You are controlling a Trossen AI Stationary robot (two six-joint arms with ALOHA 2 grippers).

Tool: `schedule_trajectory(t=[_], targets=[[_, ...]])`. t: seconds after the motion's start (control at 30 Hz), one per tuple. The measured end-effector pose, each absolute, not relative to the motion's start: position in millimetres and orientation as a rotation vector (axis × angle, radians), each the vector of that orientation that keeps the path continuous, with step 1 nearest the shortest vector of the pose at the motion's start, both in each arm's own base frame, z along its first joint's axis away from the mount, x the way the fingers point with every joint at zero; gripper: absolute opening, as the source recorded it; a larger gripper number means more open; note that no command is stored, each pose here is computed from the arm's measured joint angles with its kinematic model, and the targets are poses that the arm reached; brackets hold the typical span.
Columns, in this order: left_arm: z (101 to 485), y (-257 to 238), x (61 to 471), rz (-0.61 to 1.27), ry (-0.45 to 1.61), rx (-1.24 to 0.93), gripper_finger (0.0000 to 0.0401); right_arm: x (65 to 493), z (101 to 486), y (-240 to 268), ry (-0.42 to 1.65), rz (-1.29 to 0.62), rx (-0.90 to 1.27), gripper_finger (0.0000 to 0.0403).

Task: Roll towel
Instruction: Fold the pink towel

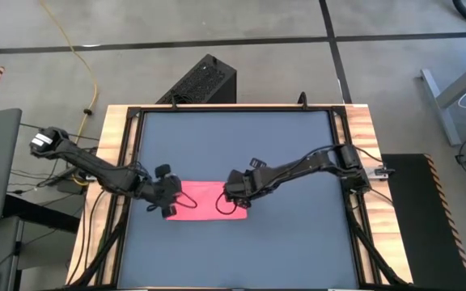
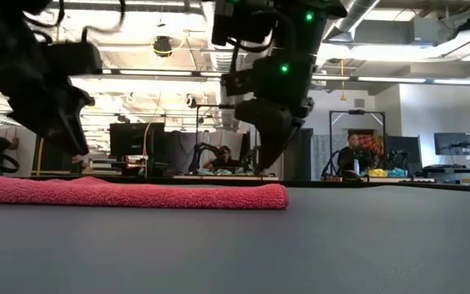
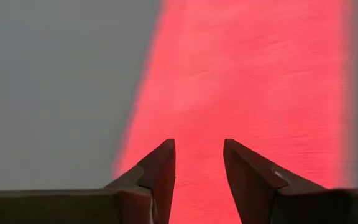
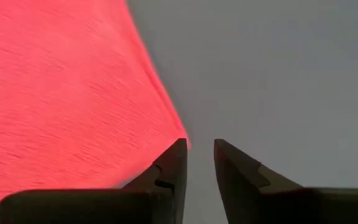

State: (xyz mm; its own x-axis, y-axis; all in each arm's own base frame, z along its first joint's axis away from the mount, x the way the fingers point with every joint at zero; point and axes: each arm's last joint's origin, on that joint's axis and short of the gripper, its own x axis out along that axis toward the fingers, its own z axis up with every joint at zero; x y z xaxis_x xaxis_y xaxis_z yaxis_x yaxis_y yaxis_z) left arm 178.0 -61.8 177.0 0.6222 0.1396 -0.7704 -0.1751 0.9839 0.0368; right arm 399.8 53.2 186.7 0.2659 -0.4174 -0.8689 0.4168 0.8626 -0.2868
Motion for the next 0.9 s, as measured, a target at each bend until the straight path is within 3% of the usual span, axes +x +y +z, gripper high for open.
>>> schedule_trajectory(t=[0.1,0.33,0.57,0.9], targets=[[179.4,-76.7,184.4,0.047,0.820,-0.060,0.0126,407.3,188.7,60.4,1.112,-0.485,-0.030,0.0109],[153.2,-98.6,191.7,0.012,0.895,-0.009,0.0117,414.0,164.8,51.4,1.031,-0.312,0.049,0.0109],[121.3,-99.5,200.9,0.060,1.017,0.128,0.0096,397.0,139.9,51.4,1.087,-0.360,0.141,0.0103],[154.1,-65.6,223.3,0.077,1.112,0.387,0.0080,385.1,143.2,118.6,1.092,-0.278,0.276,0.0095]])
